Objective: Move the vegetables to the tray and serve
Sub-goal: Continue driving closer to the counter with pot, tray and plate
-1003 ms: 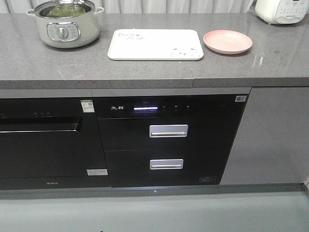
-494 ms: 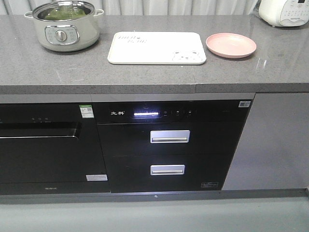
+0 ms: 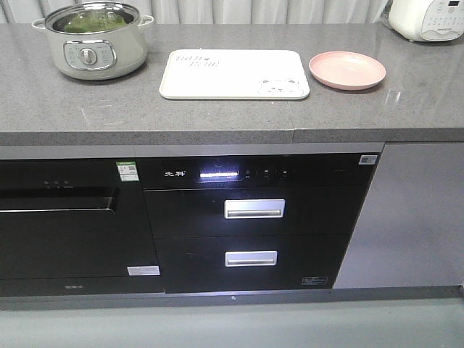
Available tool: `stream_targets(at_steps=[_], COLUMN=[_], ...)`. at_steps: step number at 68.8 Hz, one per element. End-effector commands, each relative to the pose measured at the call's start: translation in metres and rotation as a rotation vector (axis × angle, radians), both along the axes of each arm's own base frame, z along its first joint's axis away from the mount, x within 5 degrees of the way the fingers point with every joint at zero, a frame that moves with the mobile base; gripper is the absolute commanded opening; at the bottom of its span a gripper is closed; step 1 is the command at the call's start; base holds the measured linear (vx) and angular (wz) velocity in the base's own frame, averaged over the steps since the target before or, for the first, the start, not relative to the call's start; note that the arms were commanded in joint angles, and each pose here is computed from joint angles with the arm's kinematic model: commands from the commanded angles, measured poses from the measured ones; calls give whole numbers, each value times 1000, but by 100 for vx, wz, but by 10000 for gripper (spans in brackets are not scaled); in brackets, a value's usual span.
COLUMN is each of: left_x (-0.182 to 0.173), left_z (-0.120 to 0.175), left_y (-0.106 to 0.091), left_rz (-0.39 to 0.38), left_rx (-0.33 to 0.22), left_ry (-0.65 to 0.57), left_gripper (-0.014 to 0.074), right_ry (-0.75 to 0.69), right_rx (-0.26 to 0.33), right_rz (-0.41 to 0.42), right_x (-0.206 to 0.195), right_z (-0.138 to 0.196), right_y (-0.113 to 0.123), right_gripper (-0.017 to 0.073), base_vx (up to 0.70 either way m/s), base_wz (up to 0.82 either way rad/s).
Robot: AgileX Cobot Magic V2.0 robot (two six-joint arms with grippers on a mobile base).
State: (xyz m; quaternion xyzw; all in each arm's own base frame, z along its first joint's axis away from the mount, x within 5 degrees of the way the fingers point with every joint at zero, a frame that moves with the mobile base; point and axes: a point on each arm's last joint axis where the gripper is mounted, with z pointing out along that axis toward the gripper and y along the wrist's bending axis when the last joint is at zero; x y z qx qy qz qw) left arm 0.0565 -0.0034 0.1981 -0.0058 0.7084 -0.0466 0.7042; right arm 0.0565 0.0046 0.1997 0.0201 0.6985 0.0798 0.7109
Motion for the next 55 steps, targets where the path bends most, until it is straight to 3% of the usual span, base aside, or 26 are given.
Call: stream_targets(at_steps=[1, 55], left_x=[0, 0], left_z=[-1, -1], left_y=[0, 0], left_rz=[5, 5], left_rx=[-14, -14], left_ry=[-64, -64], left_gripper=[-6, -6], right_ry=[-71, -71], right_rx=[-3, -3], right_rz=[-4, -4], right_x=[0, 0], right_z=[3, 3], right_y=[0, 0], right_gripper=[-2, -2], base_vx=[1, 3], base_wz=[0, -2])
